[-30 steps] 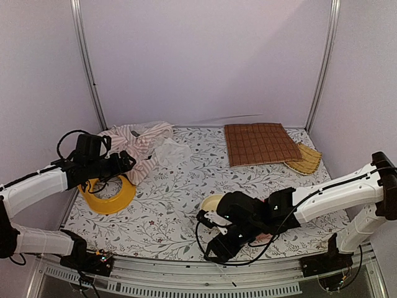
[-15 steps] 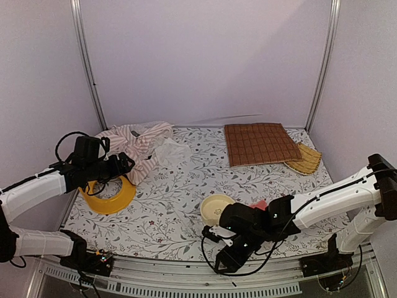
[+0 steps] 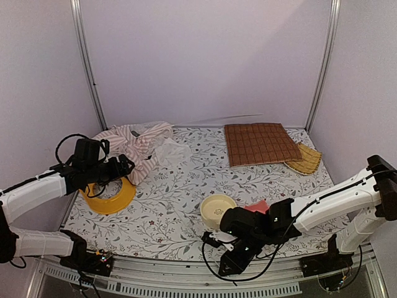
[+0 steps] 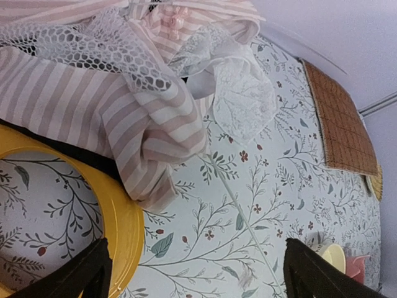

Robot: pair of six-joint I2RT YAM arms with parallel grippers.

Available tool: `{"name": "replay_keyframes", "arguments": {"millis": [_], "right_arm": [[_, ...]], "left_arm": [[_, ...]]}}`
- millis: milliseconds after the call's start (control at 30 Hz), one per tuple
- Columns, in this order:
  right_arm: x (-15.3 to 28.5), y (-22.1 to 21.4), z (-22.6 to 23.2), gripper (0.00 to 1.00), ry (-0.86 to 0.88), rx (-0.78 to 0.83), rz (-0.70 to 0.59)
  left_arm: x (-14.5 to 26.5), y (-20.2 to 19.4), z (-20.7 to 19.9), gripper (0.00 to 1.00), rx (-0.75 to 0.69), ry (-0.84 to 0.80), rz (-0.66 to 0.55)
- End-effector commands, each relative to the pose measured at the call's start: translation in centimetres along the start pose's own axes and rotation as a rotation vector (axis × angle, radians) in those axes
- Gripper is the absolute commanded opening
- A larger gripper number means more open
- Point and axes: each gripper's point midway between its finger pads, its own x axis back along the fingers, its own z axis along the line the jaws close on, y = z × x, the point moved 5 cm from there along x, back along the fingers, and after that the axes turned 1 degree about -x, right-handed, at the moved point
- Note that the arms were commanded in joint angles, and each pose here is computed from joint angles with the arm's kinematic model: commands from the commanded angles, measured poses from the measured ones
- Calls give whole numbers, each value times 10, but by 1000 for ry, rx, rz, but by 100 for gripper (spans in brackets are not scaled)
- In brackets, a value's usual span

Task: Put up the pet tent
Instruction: Pick up the tent pole from the tent, then pick up the tent fabric from the tent.

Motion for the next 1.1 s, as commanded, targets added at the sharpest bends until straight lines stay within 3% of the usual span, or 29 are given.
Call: {"name": "replay_keyframes", "arguments": {"millis": [0,133,367,733,1067], "right_arm": [[7,7,12,7,33,32,-24],[20,15,21,0,35,51,-61],[46,30,30,0,57,59,-123],[69,43,39,0,59,67,-167],[79,46,42,0,50,69,-181]], "left_arm": [[1,-5,7,94,0,21,-28],[-2,-14,6,92,-41,47,-41],[-12,-24,4,88,-128,126,-53],[-38,-35,3,60,-179,185,-31],[-62,-41,2,58,-230,284,-20]]}}
